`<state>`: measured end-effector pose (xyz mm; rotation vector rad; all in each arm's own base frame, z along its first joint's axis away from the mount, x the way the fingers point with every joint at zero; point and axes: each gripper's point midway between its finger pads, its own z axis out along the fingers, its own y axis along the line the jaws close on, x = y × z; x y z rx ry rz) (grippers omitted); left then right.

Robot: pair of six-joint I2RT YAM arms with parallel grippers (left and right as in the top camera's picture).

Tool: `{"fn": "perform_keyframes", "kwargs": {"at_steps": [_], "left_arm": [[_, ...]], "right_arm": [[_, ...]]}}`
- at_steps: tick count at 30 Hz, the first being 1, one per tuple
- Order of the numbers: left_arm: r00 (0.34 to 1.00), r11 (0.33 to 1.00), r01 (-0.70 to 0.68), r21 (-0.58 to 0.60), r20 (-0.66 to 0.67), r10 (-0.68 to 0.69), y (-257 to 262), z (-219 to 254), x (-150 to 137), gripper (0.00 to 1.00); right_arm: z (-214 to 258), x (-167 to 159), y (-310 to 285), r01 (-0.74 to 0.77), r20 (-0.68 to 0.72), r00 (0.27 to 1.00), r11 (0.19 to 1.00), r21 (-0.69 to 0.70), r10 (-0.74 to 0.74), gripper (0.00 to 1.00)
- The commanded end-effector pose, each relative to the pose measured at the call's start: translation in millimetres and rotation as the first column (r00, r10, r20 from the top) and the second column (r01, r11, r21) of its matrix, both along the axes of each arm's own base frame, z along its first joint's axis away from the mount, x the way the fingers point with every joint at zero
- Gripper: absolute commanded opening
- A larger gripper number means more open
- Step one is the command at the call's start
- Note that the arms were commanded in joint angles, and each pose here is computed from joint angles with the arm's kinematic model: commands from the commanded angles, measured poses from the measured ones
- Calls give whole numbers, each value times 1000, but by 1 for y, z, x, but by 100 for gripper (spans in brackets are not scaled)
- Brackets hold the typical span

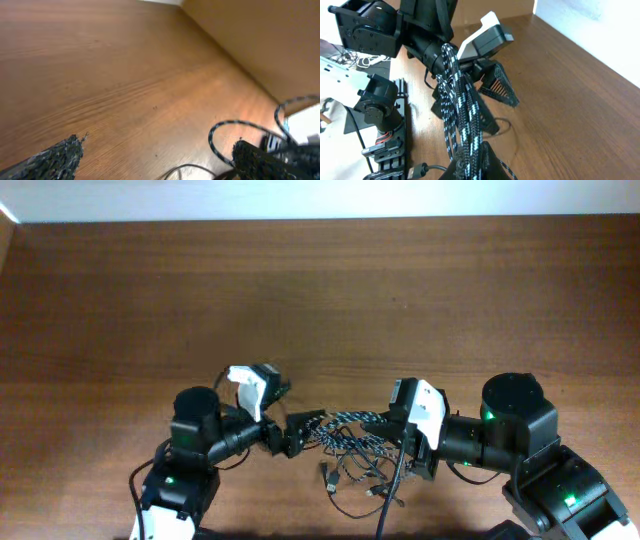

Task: Untangle cables

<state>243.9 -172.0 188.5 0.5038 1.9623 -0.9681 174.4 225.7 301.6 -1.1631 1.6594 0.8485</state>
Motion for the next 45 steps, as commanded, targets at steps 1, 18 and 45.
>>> {"fn": "perform_keyframes", "kwargs": {"at_steps": [1,18,45], "left_arm": [[985,995,77,65,150,-86,-4,10,-6,93],[744,742,-664,-95,19,668,98,39,47,0],[882,888,445,-118,231,-411,-55,33,-24,99]], "right_arm": [[-7,22,-10,118,34,993,991,-61,-116,4],[-62,22,1,36,-194,978,984,-176,-71,5],[21,30,-22,220,-228,956,965,142,-185,4]]}}
